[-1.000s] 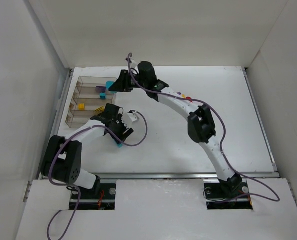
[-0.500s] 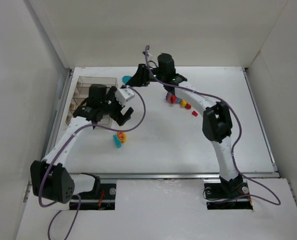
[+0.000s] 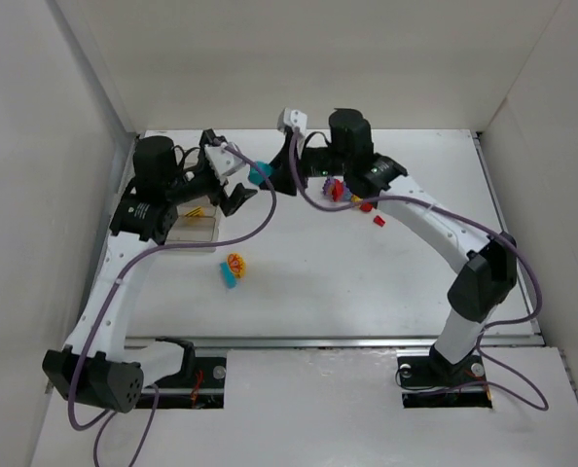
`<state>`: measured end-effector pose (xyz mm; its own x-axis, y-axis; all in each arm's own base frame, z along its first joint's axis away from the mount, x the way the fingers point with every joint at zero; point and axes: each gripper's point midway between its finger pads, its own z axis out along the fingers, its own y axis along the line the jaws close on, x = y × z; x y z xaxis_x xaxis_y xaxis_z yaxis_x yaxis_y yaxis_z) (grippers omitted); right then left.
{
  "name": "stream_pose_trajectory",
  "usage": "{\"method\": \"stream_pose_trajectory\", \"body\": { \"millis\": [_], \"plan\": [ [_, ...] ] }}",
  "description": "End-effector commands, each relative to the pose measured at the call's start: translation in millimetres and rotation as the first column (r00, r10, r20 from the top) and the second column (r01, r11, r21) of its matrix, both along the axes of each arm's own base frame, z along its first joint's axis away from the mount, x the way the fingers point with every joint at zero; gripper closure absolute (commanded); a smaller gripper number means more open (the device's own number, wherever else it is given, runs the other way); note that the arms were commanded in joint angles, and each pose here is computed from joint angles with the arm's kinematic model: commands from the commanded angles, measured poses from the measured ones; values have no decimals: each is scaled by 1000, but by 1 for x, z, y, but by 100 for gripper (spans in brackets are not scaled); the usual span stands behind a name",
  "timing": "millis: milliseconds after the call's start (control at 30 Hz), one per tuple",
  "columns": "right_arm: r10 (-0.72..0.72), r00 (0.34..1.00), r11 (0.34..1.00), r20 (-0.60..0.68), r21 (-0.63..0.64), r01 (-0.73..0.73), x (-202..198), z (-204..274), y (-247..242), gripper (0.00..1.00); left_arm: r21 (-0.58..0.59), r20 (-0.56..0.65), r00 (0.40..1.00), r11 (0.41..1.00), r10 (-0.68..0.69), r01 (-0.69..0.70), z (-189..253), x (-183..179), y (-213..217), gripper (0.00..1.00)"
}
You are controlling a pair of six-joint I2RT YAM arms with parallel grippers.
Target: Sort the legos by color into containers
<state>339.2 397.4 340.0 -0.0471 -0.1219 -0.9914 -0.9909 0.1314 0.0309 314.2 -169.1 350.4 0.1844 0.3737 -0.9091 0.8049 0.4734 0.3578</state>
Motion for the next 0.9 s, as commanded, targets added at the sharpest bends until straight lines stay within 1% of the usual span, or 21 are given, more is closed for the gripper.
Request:
{"method": "stream_pose_trajectory", "body": {
  "millis": [0, 67, 133, 200, 233, 267, 333, 367, 467, 500, 533, 567, 600, 633, 667, 700, 767, 867],
  "plan": [
    [-15, 974, 994, 227, -106, 40, -7, -9, -8, 100, -2, -29, 984, 984, -176, 176, -2, -18, -19, 16],
    [-13, 970, 994, 244, -104, 39, -9, -5, -11, 100, 9, -11, 978, 978, -210, 210, 0, -23, -20, 16],
    [-8, 965, 993, 263, -107, 38, -11, -3, -13, 100, 9, -10, 978, 978, -210, 210, 0, -23, -20, 18],
    [4, 964, 992, 264, -120, 29, -16, -6, -8, 100, 19, -9, 975, 974, -224, 224, -1, -23, -21, 22],
    [10, 964, 991, 267, -131, 27, -17, -8, -9, 100, 27, -9, 974, 973, -227, 227, -1, -25, -21, 27],
    [12, 966, 990, 257, -140, 25, -18, -11, -10, 100, 33, 8, 973, 973, -230, 229, 3, -24, -20, 29],
    [24, 964, 990, 266, -141, 14, -22, -5, -7, 100, 33, -2, 971, 971, -239, 238, 1, -27, -23, 33],
    [32, 965, 987, 260, -157, 10, -22, -12, -7, 100, 33, -2, 971, 971, -239, 239, 3, -28, -23, 34],
    [57, 960, 985, 274, -175, -8, -30, -13, -2, 100, 46, -14, 967, 966, -255, 255, -2, -32, -25, 34],
    [52, 957, 984, 284, -179, 0, -28, -13, -3, 100, 57, -15, 965, 964, -260, 261, -4, -34, -26, 36],
    [63, 954, 984, 294, -180, -10, -31, -13, 0, 100, 78, 1, 963, 960, -270, 269, -6, -34, -26, 39],
    [62, 952, 985, 301, -174, -9, -33, -8, -1, 100, 96, 2, 965, 961, -261, 259, -9, -33, -23, 39],
    [60, 949, 986, 309, -167, -7, -34, -3, -3, 100, 109, -19, 963, 957, -267, 268, -15, -37, -22, 40],
    [60, 949, 986, 309, -167, -7, -34, -3, -3, 100, 131, -31, 964, 955, -265, 266, -22, -35, -20, 40],
    [69, 948, 986, 310, -166, -18, -41, -2, -1, 100, 169, -6, 958, 944, -287, 284, -26, -36, -18, 40],
    [69, 948, 986, 310, -166, -18, -41, -2, -1, 100, 185, -24, 954, 937, -298, 297, -32, -41, -17, 39],
    [81, 938, 986, 336, -162, -27, -47, 3, -2, 100, 194, -22, 952, 933, -304, 303, -36, -41, -17, 37],
    [93, 937, 986, 336, -163, -39, -52, 3, 2, 100, 194, -13, 952, 934, -304, 301, -32, -40, -17, 39]
  ]
}}
